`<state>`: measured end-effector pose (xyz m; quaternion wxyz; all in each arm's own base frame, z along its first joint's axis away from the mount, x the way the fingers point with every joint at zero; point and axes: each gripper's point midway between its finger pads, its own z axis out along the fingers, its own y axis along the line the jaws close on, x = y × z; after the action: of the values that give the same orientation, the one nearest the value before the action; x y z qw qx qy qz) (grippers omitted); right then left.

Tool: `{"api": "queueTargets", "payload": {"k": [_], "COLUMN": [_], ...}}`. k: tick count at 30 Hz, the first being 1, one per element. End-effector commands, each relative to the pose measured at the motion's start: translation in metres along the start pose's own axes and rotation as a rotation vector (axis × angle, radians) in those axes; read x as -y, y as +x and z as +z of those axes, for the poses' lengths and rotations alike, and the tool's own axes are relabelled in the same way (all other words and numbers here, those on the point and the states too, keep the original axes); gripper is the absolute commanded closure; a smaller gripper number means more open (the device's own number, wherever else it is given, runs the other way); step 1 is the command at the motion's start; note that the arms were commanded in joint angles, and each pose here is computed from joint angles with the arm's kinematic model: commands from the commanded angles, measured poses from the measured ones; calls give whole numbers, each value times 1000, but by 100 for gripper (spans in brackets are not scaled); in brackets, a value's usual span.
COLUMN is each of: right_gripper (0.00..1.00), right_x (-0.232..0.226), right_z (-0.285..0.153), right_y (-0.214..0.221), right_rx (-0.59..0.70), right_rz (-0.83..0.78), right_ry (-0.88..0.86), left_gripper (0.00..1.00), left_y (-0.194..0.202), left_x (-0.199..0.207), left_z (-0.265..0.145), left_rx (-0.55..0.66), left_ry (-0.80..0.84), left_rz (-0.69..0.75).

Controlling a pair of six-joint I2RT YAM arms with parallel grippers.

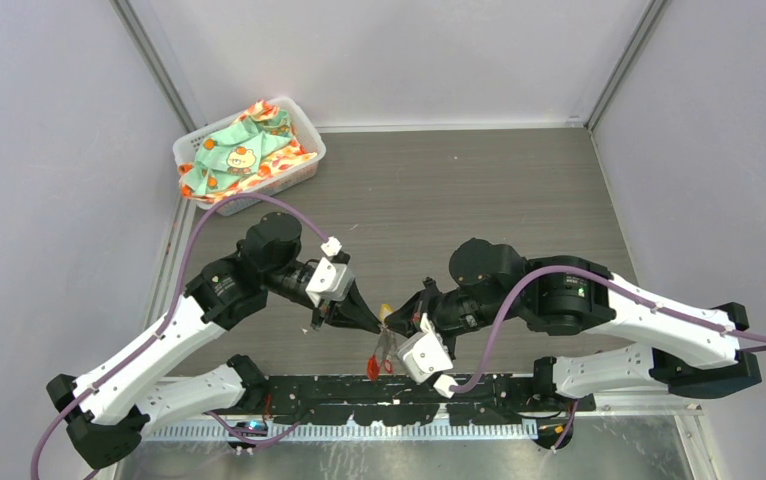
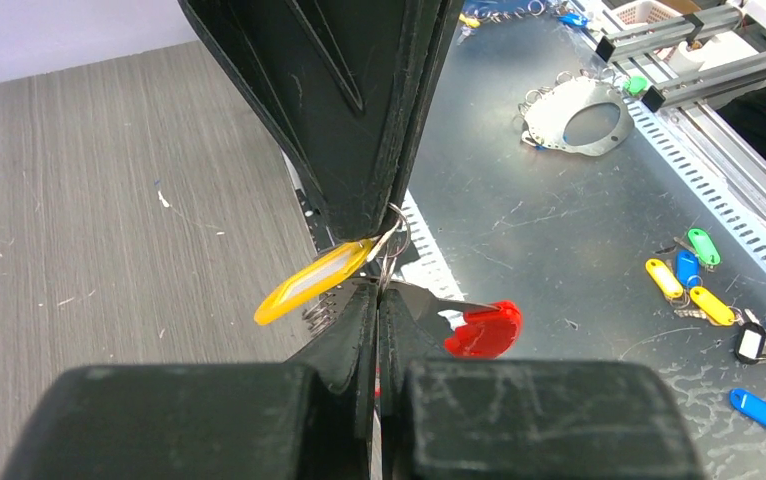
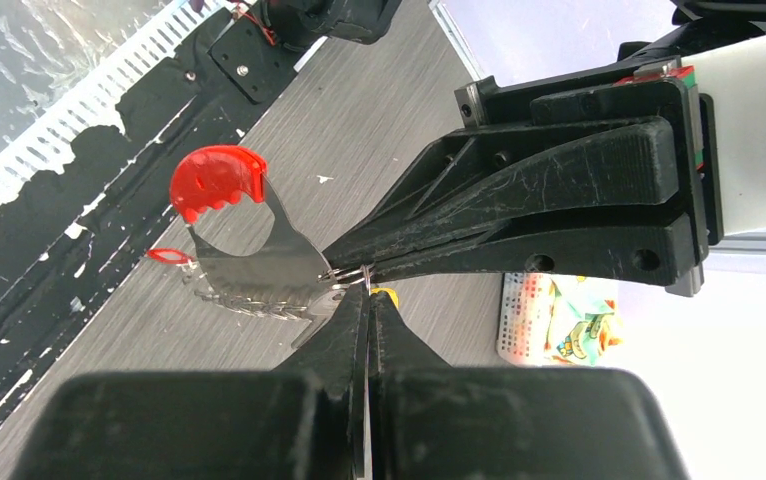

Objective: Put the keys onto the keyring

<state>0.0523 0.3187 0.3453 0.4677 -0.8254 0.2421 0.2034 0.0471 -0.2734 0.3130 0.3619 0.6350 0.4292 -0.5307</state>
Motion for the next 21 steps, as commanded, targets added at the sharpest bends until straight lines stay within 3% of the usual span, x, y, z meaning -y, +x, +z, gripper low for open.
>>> {"api": "queueTargets", "payload": {"k": [1, 9, 15, 21], "right_gripper": [99, 99, 90, 89], "right_x": [21, 25, 27, 28], "right_z": [4, 17, 20, 17], "right_y": [-8, 6, 11, 20], "right_rx": [27, -16, -38, -85], "right_rz": [-15, 52, 116, 163], "right_ry": [78, 111, 131, 152], "left_gripper": [100, 100, 100, 100], "left_y": [-17, -18, -16, -17], "left_x": [5, 4, 4, -1], "left_z": [-3, -4, -5, -6], "left_rx": [32, 33, 32, 49], "left_ry": [15, 6, -15, -66], "left_rz": [70, 83, 79, 54]}}
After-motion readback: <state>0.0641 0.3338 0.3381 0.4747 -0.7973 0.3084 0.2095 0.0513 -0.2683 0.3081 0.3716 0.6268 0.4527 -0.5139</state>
